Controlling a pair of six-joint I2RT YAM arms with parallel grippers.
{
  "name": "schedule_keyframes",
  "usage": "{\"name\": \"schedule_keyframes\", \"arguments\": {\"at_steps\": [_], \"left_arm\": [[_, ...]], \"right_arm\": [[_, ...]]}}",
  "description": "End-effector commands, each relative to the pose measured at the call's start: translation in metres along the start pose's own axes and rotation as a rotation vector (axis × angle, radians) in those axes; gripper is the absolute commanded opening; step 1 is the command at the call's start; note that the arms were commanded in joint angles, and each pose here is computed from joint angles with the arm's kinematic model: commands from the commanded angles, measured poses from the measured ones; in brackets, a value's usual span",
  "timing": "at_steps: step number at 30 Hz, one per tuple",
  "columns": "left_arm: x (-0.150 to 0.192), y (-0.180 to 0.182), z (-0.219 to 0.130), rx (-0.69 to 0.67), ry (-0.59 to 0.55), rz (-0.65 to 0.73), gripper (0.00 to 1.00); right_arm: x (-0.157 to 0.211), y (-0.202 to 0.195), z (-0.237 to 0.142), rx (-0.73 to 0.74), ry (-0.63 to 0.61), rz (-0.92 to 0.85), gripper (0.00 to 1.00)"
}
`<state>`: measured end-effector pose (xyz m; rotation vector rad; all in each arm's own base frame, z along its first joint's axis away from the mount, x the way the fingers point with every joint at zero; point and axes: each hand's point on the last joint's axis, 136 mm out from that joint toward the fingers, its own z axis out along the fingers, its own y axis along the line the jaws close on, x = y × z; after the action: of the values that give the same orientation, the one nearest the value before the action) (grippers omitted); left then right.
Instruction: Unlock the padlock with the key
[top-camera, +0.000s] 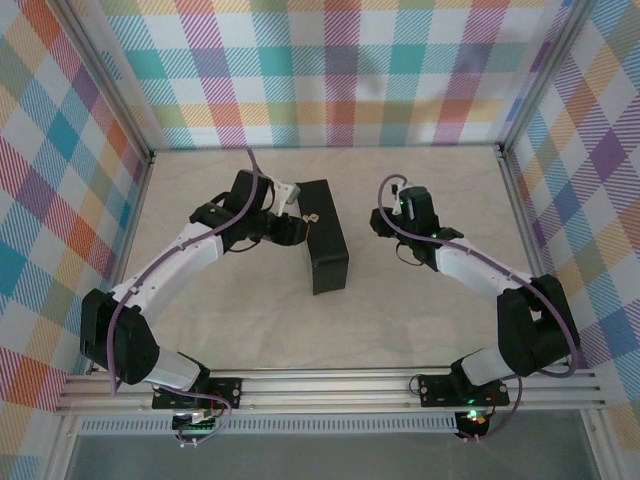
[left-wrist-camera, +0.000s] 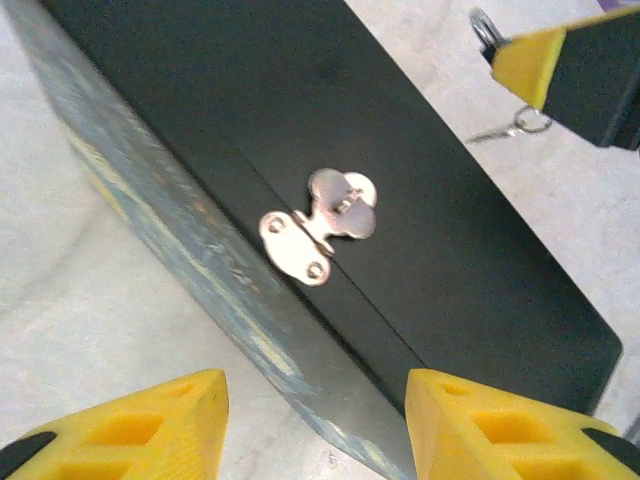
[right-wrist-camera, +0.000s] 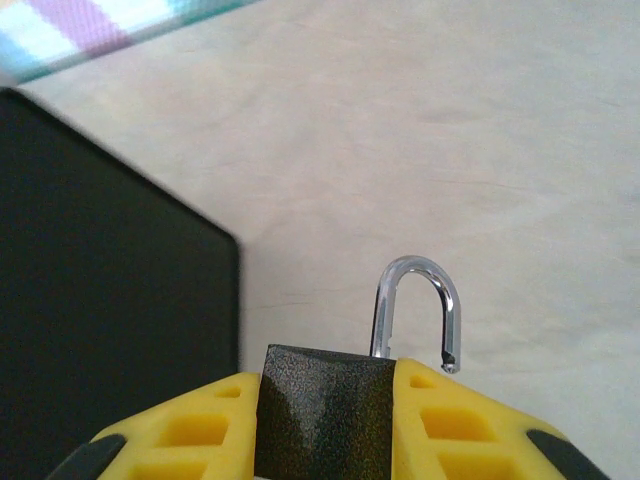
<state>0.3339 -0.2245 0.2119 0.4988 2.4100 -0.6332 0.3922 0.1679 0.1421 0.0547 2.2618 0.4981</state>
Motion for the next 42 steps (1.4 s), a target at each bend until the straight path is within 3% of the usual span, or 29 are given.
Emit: {"name": "schedule_keyframes", "arguments": {"at_steps": [1, 8, 13, 16, 17, 21, 27, 33, 42], "left_arm": [[-0.015, 0.011, -0.015, -0.069, -0.042, -0.037, 0.5], [-0.019, 0.02, -0.024, -0.124, -0.073, -0.06, 0.51], [-0.016, 0.018, -0.031, -0.124, -0.082, -0.045, 0.51], [-0.012, 0.022, -0.036, -0.147, -0.077, -0.041, 0.51], [-0.011, 0.025, -0.037, -0.158, -0.076, -0.044, 0.51], [-0.008, 0.042, -0.04, -0.202, -0.09, -0.096, 0.51], [-0.011, 0.06, -0.041, -0.246, -0.107, -0.161, 0.5], [-0.014, 0.066, -0.039, -0.255, -0.116, -0.202, 0.49], [-0.011, 0.06, -0.04, -0.225, -0.101, -0.201, 0.48]], "right_arm": [[0.035, -0.064, 0.011, 0.201, 0.08, 0.003, 0.24], [0.048, -0.127, 0.017, 0.377, 0.131, 0.121, 0.29], [0.046, -0.142, 0.023, 0.448, 0.191, 0.172, 0.63], [0.035, -0.132, 0.022, 0.4, 0.174, 0.145, 0.69], [0.027, -0.124, 0.019, 0.369, 0.161, 0.14, 0.71], [-0.002, -0.053, 0.0, 0.111, 0.103, 0.036, 0.97], [-0.001, 0.084, -0.043, -0.244, 0.077, -0.227, 1.0], [0.019, 0.136, -0.054, -0.319, 0.117, -0.265, 1.0], [0.044, 0.161, -0.046, -0.3, 0.183, -0.333, 1.0]]}}
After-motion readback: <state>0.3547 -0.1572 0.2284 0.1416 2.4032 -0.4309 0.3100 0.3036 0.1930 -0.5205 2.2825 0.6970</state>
